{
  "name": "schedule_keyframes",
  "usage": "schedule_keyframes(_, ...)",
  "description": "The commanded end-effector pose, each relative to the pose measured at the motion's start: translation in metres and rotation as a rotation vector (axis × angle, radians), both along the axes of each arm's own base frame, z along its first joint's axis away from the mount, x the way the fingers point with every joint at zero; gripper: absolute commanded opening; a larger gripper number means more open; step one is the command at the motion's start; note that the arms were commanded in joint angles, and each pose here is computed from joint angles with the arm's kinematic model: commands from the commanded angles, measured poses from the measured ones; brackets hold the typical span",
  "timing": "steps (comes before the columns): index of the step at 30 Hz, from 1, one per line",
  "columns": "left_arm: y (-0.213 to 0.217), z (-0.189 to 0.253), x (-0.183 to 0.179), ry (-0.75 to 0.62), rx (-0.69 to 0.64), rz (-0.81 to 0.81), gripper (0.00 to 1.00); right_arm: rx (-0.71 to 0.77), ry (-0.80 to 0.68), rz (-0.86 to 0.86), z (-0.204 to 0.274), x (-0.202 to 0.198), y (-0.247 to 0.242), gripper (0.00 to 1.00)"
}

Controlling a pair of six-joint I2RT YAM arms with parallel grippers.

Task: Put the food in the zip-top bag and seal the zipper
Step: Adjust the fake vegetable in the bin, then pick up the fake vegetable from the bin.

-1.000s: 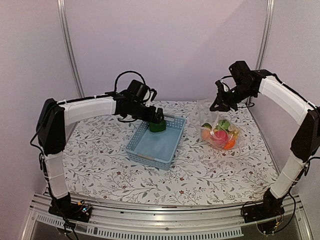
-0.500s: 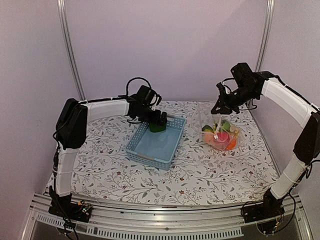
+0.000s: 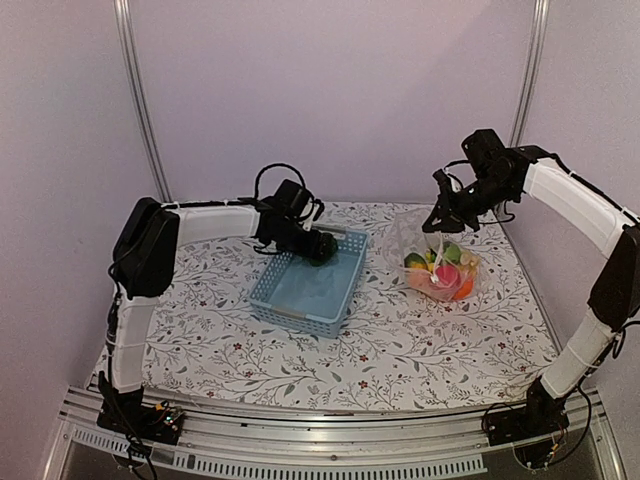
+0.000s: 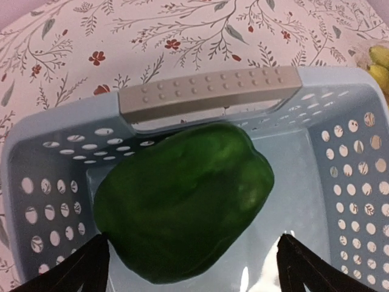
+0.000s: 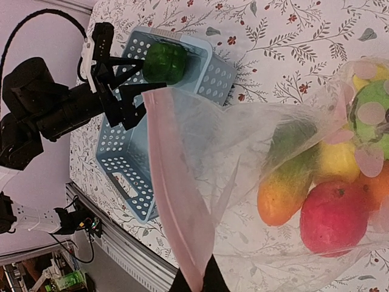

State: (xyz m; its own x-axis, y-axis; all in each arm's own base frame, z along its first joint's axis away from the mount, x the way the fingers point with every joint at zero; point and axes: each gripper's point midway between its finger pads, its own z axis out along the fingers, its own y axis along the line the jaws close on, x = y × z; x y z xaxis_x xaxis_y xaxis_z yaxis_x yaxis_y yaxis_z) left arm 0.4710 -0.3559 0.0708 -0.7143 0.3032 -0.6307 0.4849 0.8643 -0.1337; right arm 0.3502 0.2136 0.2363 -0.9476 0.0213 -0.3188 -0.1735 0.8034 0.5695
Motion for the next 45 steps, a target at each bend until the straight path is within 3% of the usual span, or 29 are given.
schedule_keyframes(1, -0.003, 0.004, -0.031, 0.029, 0.049, -0.077, 0.96, 0.028, -0.019, -0.004, 0.007, -0.005, -0.001, 0.00)
schedule_keyframes(8, -0.013, 0.033, -0.061, 0.015, 0.063, -0.114, 0.96, 0.034, -0.017, -0.005, 0.003, -0.005, 0.000, 0.00)
schedule_keyframes(17, -0.009, 0.055, -0.045, -0.031, 0.081, -0.046, 0.98, 0.036, -0.004, -0.001, -0.002, -0.003, 0.001, 0.00)
schedule_keyframes(32, 0.015, 0.018, 0.005, -0.025, 0.117, -0.031, 1.00, 0.025, 0.017, 0.002, -0.003, -0.005, 0.001, 0.00)
schedule_keyframes(45, -0.002, -0.022, -0.007, 0.048, 0.083, -0.127, 0.99, 0.008, 0.028, 0.006, -0.003, -0.007, -0.001, 0.00)
